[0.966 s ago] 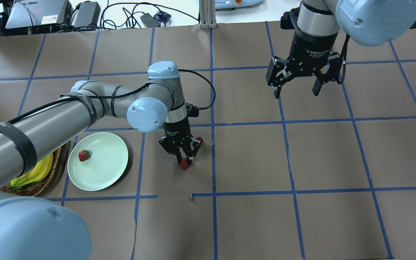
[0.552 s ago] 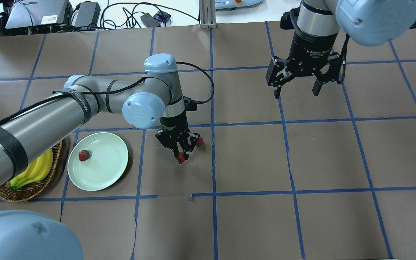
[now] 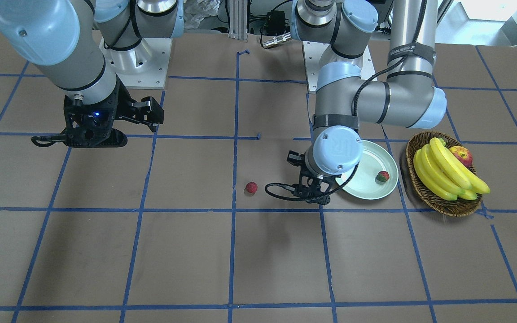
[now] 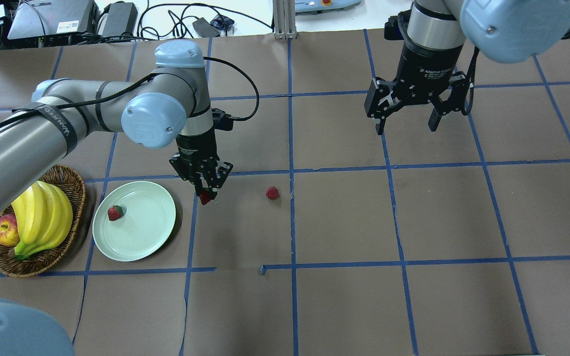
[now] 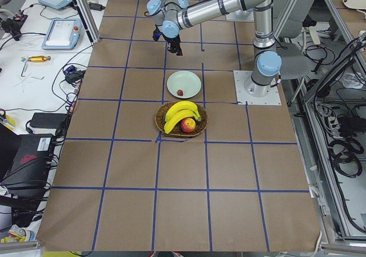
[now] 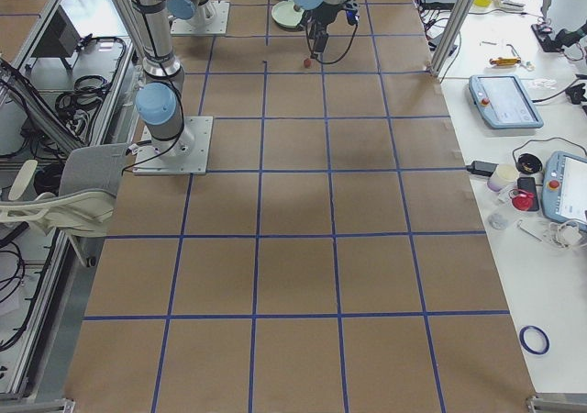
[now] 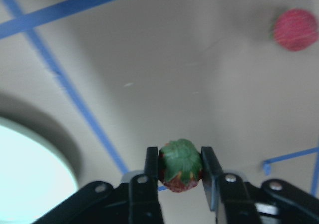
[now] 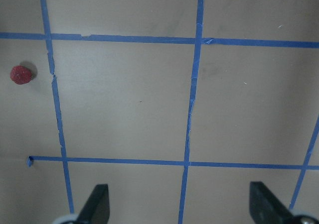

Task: Collect all strawberries into plate
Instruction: 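Carry the strawberry onto the green plate and release it, then move the left gripper to the last all-red strawberry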

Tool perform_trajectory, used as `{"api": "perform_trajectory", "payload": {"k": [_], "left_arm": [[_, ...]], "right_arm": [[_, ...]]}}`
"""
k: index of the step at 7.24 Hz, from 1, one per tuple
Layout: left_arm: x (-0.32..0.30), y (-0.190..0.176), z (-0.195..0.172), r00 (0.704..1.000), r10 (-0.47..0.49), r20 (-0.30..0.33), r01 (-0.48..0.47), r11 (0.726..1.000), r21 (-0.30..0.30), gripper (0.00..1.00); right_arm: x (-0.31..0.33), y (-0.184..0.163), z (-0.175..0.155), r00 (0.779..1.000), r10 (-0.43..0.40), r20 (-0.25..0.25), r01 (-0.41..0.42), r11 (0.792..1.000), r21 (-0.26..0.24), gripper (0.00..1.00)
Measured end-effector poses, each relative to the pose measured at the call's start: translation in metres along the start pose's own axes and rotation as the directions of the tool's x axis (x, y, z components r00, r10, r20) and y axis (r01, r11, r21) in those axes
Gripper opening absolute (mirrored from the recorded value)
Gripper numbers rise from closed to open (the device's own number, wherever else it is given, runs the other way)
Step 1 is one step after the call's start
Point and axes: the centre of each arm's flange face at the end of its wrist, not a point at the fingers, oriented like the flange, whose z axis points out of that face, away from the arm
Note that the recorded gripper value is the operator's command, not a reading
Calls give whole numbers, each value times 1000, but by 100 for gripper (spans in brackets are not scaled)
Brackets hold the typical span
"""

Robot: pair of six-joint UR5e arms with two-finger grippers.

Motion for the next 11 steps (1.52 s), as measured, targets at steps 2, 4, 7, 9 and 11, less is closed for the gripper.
{"api": "perform_trajectory", "payload": {"k": [2, 4, 7, 9, 11], "left_arm": [[-66, 11, 8, 998, 46, 47, -44, 997, -57, 0], [-113, 18, 27, 998, 54, 31, -50, 994, -99, 84], [-129, 21, 35, 998, 40, 38, -35, 993, -114, 93], [-127, 25, 20, 998, 26, 53, -22, 996, -81, 100], [-113, 25, -10, 999, -33, 41, 32, 999, 12, 100]], "right_arm": [[0, 0, 0, 1000, -1, 1, 1, 1000, 0, 100], [0, 0, 0, 1000, -1, 1, 1, 1000, 1, 100], [0, 0, 0, 1000, -1, 1, 1, 1000, 1, 100], [0, 0, 0, 1000, -1, 1, 1, 1000, -1, 100], [0, 0, 1, 1000, -2, 0, 2, 1000, -2, 100]]}}
